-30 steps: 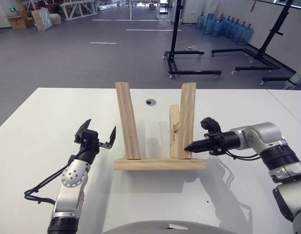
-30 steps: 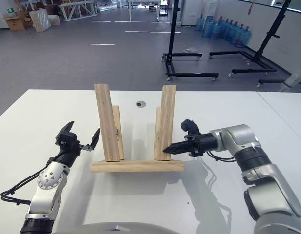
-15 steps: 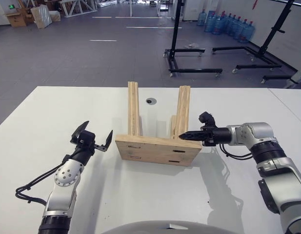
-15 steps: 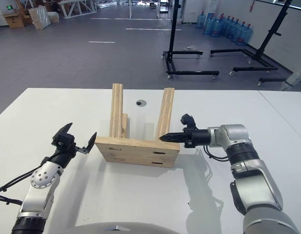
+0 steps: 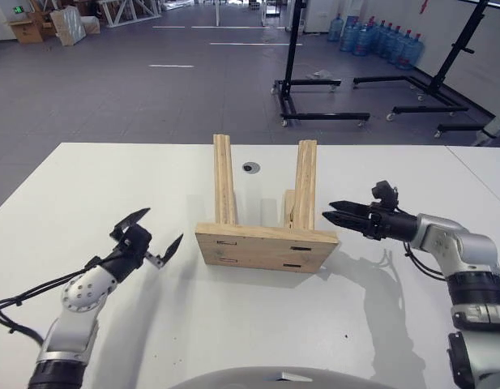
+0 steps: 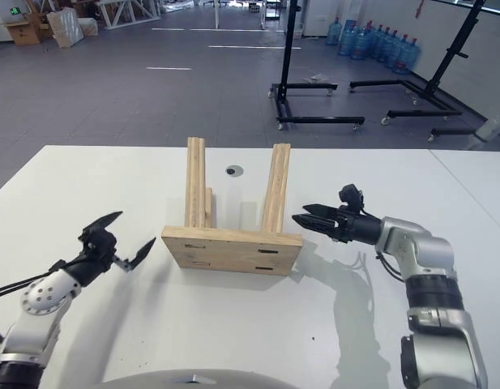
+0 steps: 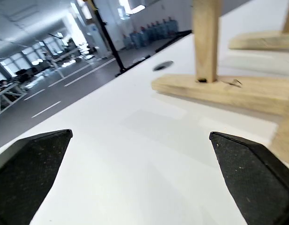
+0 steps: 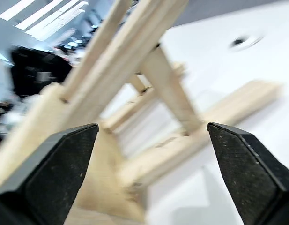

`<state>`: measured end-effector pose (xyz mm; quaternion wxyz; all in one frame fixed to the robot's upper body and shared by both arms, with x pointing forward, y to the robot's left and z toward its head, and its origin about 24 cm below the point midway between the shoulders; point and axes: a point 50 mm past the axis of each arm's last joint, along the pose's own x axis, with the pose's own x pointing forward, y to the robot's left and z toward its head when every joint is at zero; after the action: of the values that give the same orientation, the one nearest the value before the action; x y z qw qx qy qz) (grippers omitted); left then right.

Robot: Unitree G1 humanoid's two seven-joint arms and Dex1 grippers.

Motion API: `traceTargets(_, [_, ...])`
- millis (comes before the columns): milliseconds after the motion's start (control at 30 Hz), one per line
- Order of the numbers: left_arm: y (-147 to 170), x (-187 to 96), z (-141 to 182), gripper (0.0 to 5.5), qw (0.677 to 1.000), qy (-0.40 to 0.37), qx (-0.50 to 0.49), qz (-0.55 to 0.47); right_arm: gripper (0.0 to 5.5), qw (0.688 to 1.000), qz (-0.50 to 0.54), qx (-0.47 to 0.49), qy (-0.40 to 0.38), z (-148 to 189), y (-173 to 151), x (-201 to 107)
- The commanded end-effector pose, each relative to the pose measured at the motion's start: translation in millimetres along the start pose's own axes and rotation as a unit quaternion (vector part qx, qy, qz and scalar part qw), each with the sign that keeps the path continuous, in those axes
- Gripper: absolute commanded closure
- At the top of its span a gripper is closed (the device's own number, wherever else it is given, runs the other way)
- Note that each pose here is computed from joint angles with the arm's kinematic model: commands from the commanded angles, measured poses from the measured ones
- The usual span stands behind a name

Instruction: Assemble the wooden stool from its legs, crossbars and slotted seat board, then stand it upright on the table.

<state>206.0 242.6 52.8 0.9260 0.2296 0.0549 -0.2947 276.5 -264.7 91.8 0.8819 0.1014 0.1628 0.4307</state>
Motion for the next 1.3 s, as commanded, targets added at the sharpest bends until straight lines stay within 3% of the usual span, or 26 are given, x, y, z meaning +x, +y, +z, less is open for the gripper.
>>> traceTargets(33, [-5.1, -20.6, 4.7, 0.1, 0.988, 0.024, 0.009, -0.155, 1.23, 0.986, -0.034, -0.149, 0.06, -15.9, -0.8, -14.6])
traceTargets(133, [-8.4, -11.9, 12.7, 0.1, 0.981, 0.004, 0.001, -0.194, 1.23, 0.959, 0.007, -0.235, 0.159, -35.5, 3.0, -18.0])
traceTargets(233, [-13.2, 8.3, 19.4, 0.1, 0.975, -0.02, -0.007, -0.221, 1.23, 0.95, 0.072, -0.239, 0.188, -41.5, 10.7, -17.8])
traceTargets(667, [-27.1, 58.0, 19.6, 0.1, 0.959, -0.056, -0.027, -0.277, 1.23, 0.964, 0.143, -0.189, 0.119, -38.3, 28.6, 28.9])
traceTargets(833, [-25.1, 66.2, 17.8, 0.1, 0.958, -0.059, -0.02, -0.28, 1.23, 0.952, 0.175, -0.191, 0.163, -39.2, 26.5, 17.7])
traceTargets(1067, [-26.9, 60.1, 5.9, 0.1, 0.959, -0.044, -0.028, -0.278, 1.23, 0.95, 0.198, -0.189, 0.152, -26.1, 26.8, 17.8])
traceTargets(1300, [-24.5, 57.6, 4.7, 1.1, 0.956, -0.041, -0.026, -0.289, 1.19, 0.952, 0.208, -0.173, 0.144, -42.5, 35.5, 37.3])
